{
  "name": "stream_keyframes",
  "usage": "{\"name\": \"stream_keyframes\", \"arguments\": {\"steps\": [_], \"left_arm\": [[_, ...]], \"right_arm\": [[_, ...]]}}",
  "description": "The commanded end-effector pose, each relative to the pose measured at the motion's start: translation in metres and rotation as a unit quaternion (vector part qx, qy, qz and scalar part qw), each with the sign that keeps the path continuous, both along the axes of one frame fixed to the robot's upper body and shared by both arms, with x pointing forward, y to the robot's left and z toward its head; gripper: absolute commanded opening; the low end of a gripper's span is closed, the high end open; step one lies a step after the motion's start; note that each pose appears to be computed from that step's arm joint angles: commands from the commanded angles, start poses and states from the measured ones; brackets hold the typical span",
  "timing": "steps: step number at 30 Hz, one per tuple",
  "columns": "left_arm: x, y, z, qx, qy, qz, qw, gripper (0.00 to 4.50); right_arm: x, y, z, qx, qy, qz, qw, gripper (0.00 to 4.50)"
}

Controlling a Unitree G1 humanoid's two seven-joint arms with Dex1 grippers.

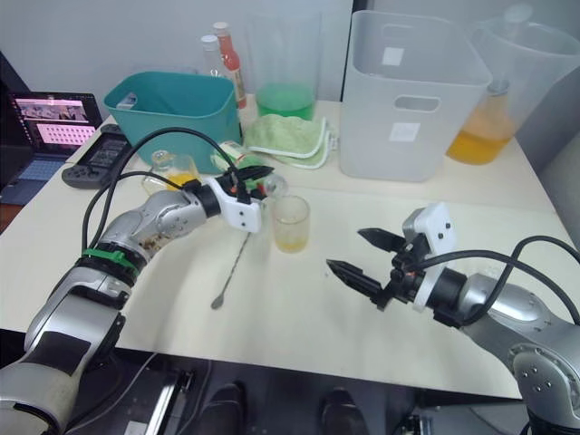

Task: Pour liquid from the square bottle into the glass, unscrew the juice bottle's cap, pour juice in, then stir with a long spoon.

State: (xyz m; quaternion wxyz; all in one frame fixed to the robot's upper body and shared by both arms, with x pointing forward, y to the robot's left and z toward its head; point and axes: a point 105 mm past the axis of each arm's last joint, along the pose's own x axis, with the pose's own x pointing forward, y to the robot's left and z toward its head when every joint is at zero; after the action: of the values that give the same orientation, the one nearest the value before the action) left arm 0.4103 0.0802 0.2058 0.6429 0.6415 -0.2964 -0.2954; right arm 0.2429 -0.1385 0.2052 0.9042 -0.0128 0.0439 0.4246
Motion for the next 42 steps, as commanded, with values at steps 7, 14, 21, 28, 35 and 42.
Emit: {"name": "stream_keyframes", "arguments": {"steps": [7, 14, 21, 28, 35, 42], "left_arm": [[-0.0090, -0.0110, 0.0248, 0.003, -0.071, -0.027, 0.997, 1.50], [-0.0102, -0.0113, 0.0248, 0.021, -0.096, -0.028, 0.995, 1.50], [-0.0107, -0.0129, 0.0268, 0.028, -0.121, -0.028, 0.992, 1.50], [-0.0073, -0.0114, 0.0267, 0.027, -0.118, -0.020, 0.992, 1.50], [-0.0015, -0.0064, 0.0232, 0.006, -0.088, 0.003, 0.996, 1.50], [-0.0025, -0.0072, 0.0224, 0.010, -0.086, 0.003, 0.996, 1.50]], "right_arm": [[-0.0002, 0.0052, 0.0157, 0.017, -0.037, 0.005, 0.999, 4.49], [0.0033, 0.0084, 0.0174, 0.020, -0.042, 0.005, 0.999, 4.49], [0.0047, 0.0095, 0.0182, 0.020, -0.043, 0.005, 0.999, 4.49], [0.0059, 0.0104, 0.0200, 0.021, -0.045, 0.003, 0.999, 4.49], [0.0063, 0.0109, 0.0207, 0.021, -0.046, 0.003, 0.999, 4.49], [0.0065, 0.0112, 0.0210, 0.020, -0.047, 0.006, 0.999, 4.49]]}}
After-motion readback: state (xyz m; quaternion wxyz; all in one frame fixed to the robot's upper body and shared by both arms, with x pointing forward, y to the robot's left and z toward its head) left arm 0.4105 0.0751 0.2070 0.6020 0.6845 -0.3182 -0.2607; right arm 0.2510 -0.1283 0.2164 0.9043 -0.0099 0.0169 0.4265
